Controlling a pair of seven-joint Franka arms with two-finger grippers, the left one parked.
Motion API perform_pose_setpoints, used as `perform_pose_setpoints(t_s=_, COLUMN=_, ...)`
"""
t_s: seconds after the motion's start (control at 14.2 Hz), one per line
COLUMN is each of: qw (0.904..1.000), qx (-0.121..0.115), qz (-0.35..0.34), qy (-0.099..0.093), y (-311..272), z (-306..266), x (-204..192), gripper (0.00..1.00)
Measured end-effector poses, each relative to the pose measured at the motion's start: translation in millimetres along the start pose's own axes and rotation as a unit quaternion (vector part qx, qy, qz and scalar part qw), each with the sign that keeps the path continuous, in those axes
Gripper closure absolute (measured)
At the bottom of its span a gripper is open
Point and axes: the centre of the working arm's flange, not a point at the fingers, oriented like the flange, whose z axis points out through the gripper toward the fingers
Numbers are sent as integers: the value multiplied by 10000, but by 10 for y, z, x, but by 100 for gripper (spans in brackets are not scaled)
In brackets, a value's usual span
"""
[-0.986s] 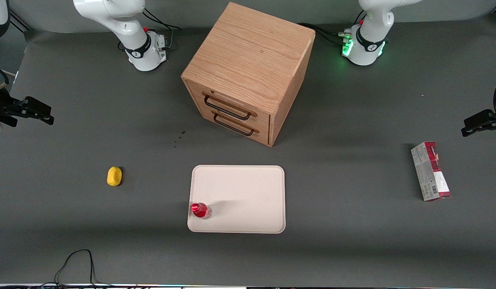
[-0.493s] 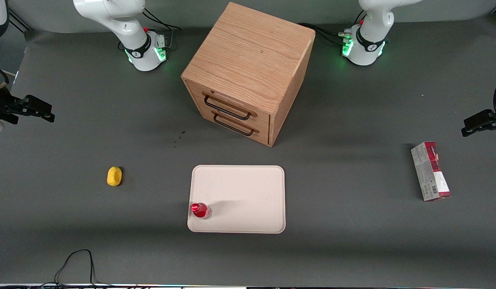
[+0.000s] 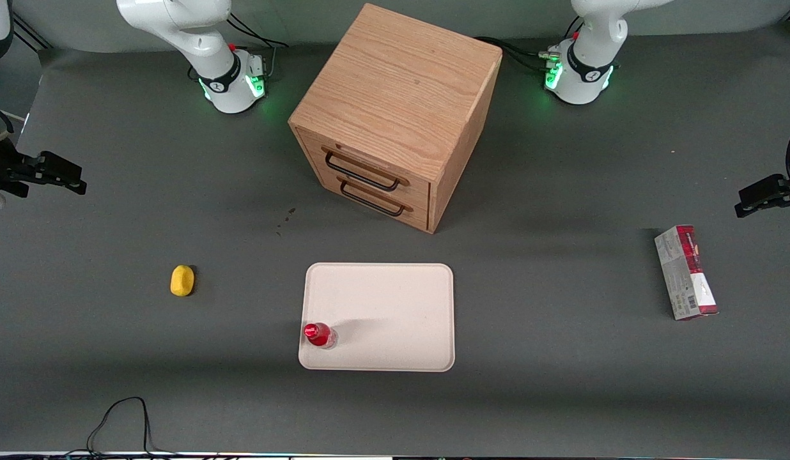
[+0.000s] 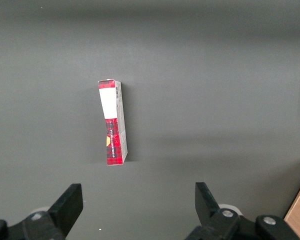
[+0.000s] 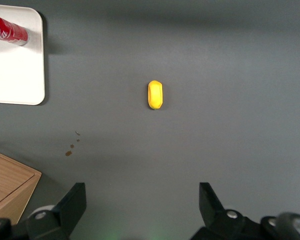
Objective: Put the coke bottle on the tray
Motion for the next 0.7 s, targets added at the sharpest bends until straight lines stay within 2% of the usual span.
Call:
perform_pose_setpoints(t_s=0.28, qw=9999, qx=13, qz=8, qy=-116, y=6, z=21, x=-25, gripper=0)
perform_pose_setpoints(t_s=0.7, qw=9999, qx=37, qz=7, qy=-130, y=0, z=24, x=-28, gripper=0)
